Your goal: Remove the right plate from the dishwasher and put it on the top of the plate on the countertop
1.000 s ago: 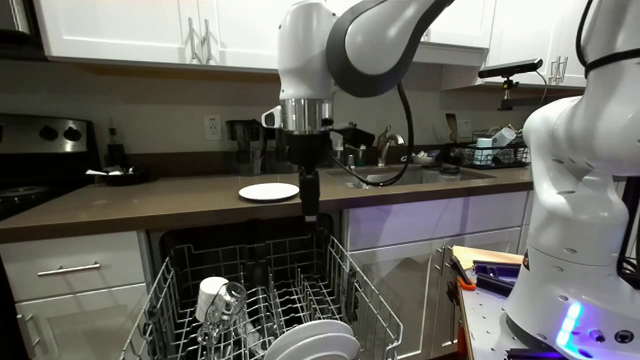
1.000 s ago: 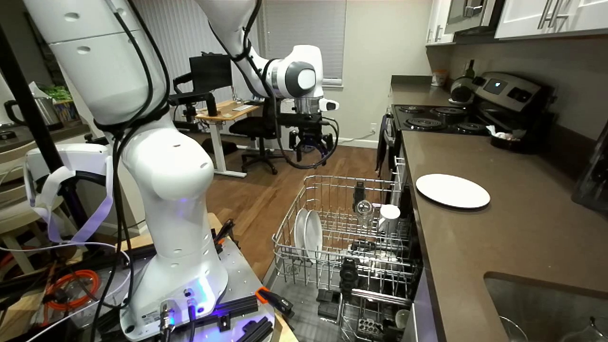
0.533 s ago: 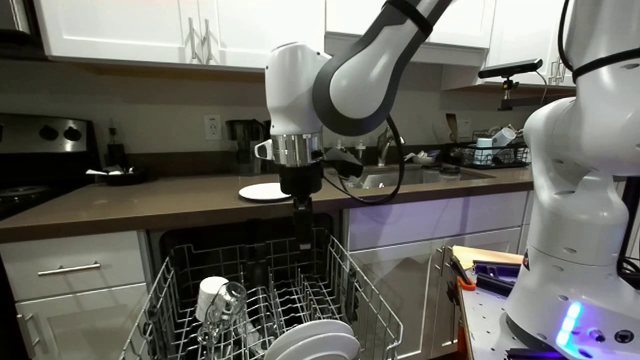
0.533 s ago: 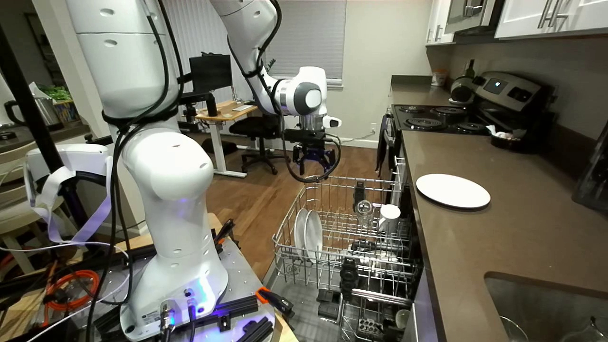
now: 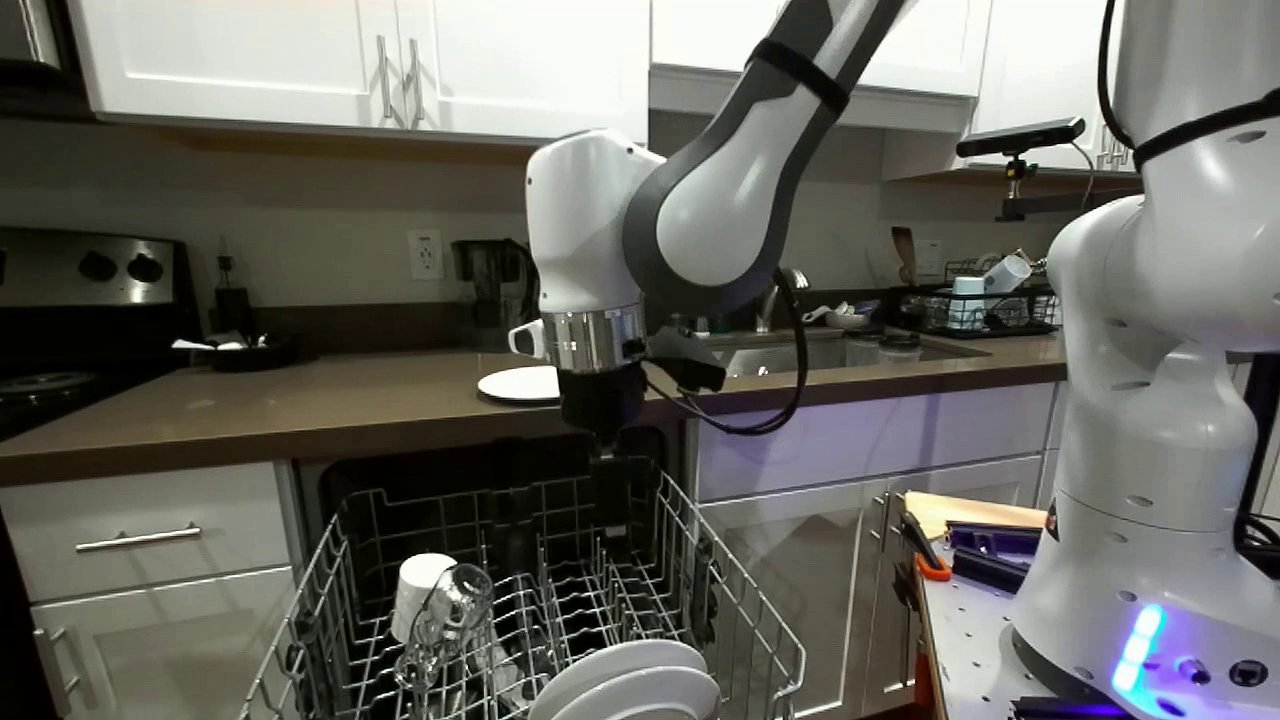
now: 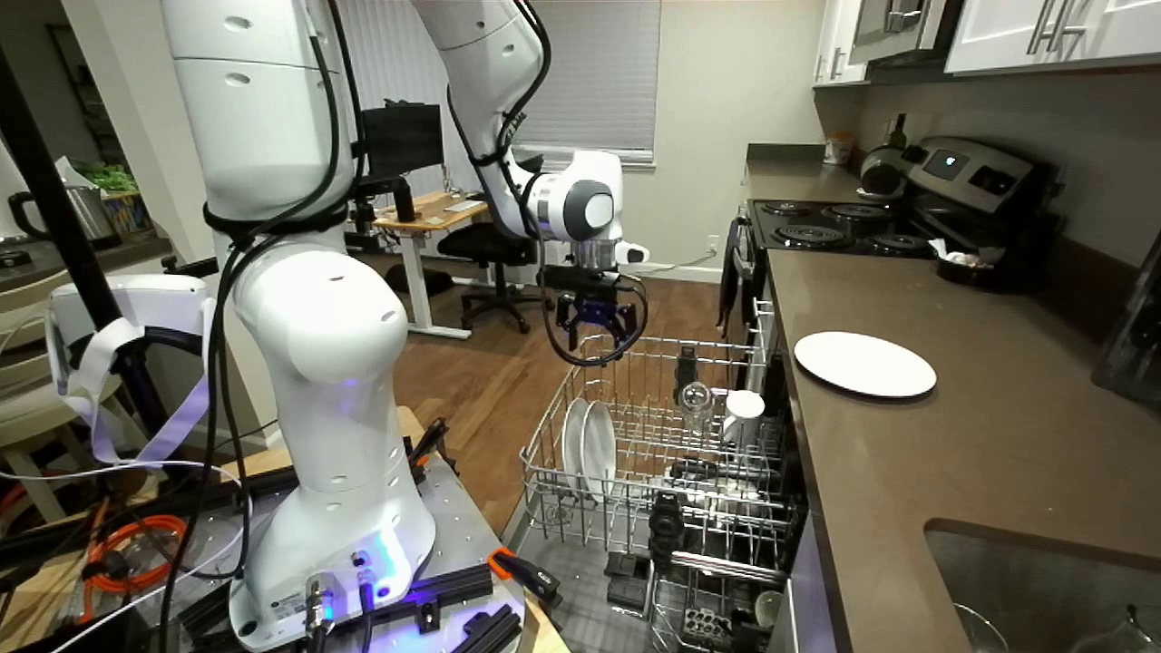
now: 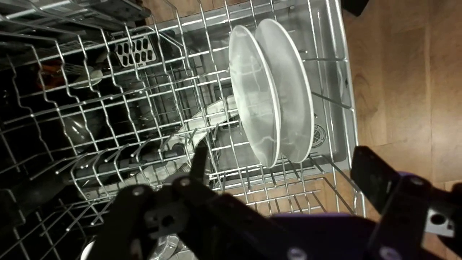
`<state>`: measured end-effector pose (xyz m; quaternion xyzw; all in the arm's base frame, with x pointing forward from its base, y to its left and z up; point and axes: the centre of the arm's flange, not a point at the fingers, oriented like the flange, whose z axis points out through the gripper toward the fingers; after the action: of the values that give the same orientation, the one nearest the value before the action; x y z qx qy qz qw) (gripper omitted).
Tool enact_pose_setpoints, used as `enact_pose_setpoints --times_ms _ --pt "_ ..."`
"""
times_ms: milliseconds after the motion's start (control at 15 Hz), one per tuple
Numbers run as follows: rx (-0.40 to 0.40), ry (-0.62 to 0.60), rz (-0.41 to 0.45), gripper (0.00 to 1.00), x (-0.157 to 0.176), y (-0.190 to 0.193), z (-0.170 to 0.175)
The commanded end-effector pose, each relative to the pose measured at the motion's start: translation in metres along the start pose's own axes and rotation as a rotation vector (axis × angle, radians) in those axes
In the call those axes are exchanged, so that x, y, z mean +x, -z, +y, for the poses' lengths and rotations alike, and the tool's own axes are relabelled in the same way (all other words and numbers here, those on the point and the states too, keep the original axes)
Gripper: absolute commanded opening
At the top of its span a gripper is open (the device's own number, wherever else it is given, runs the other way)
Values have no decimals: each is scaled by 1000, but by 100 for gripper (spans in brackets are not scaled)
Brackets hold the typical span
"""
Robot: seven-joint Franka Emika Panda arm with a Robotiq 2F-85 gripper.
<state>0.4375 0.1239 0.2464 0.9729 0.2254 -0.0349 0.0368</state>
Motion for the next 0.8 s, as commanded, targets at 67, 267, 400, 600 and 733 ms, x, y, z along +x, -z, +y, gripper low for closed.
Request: enact_pose_setpoints --times_ms 67,267,400,600,733 --pt "-20 42 13 100 25 -50 -5" --pt "-75 106 4 100 34 -77 -5" --pt "-89 133 -1 100 39 -89 -2" --pt "-54 129 11 100 46 -104 1" --pt "-33 124 20 100 50 -113 2"
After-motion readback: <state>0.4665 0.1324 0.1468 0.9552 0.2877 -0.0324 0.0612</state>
